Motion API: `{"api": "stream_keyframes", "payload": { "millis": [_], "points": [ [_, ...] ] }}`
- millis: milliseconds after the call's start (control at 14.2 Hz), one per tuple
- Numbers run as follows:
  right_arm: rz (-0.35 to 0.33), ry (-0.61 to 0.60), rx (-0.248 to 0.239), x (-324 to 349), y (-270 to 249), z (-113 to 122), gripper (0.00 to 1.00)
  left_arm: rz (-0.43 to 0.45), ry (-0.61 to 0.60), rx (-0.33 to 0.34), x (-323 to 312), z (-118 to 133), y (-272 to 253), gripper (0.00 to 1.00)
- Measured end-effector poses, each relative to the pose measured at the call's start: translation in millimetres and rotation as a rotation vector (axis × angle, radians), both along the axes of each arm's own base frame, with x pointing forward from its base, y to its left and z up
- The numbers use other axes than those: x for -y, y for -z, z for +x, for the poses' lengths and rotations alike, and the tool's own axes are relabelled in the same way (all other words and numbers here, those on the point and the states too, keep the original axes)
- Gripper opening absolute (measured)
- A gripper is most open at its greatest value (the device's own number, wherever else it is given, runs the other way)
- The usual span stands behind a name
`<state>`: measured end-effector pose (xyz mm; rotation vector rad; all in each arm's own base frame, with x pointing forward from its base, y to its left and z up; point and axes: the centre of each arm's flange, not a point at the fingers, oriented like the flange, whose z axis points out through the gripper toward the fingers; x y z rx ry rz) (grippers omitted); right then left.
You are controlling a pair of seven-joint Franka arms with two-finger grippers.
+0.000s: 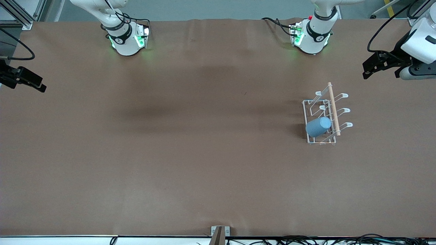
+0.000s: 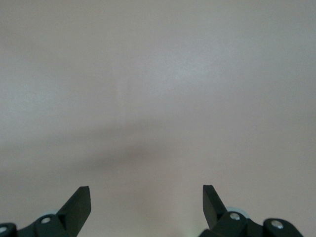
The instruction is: Hang cup on cup holder
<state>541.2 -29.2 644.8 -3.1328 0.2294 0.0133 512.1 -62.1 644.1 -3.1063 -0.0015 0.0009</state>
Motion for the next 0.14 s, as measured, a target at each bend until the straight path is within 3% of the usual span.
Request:
{"api": "stream_keyframes", "payload": {
  "millis": [141],
  "points": [
    [0.000,0.000,0.000,0.0,0.0,0.0,1.00,-0.001,0.002,0.001,1.0,1.1,-0.1,1.00]
  ]
}}
